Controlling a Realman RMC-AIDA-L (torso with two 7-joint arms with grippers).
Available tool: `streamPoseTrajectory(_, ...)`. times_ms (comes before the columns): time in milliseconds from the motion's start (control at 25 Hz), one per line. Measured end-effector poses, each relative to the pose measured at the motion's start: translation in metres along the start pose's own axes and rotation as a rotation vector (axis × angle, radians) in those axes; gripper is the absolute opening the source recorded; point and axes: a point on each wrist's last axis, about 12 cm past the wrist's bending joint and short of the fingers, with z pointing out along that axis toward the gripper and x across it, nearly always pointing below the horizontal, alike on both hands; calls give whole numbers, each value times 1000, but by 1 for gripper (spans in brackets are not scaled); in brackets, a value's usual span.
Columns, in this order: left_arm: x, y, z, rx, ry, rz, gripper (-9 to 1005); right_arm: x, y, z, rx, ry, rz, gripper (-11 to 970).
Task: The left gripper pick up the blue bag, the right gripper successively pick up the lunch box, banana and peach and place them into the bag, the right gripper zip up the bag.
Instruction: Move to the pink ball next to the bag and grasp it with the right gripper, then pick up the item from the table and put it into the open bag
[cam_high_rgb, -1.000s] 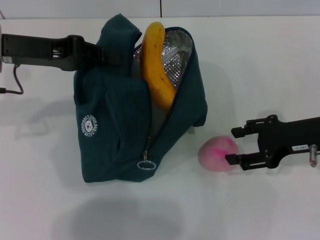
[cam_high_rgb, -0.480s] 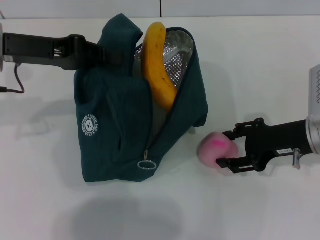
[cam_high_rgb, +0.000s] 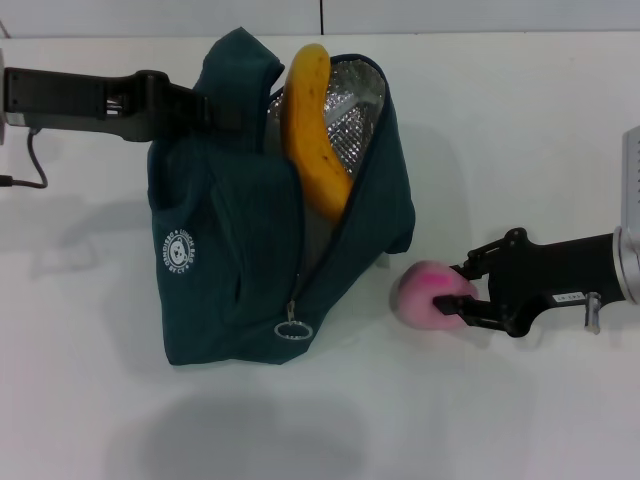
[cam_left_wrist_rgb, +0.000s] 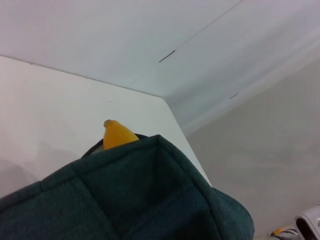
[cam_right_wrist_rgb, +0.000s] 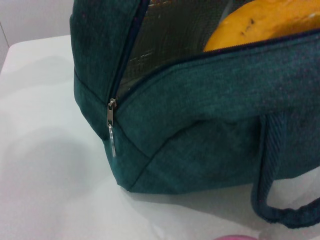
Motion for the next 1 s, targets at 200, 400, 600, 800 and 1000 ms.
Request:
streamPoseTrajectory(200,0,0,0,0,-1,0,45,0,0,-1,1,-3,3,286)
streamPoseTrajectory(400,0,0,-1,-2,-2,-1,45,3,-3,-18,51,-88,64,263)
streamPoseTrajectory(600,0,0,-2,6,-11,-2,45,7,-10,-56,139,-236,146,224)
streamPoseTrajectory(800,2,1,-1,23,-17,-18,45,2,-12,-93,171,-442,167,174)
streamPoseTrajectory(1000,3,2,-1,28,-21,-25,45,-18,-15,-93,138,-579,121,134)
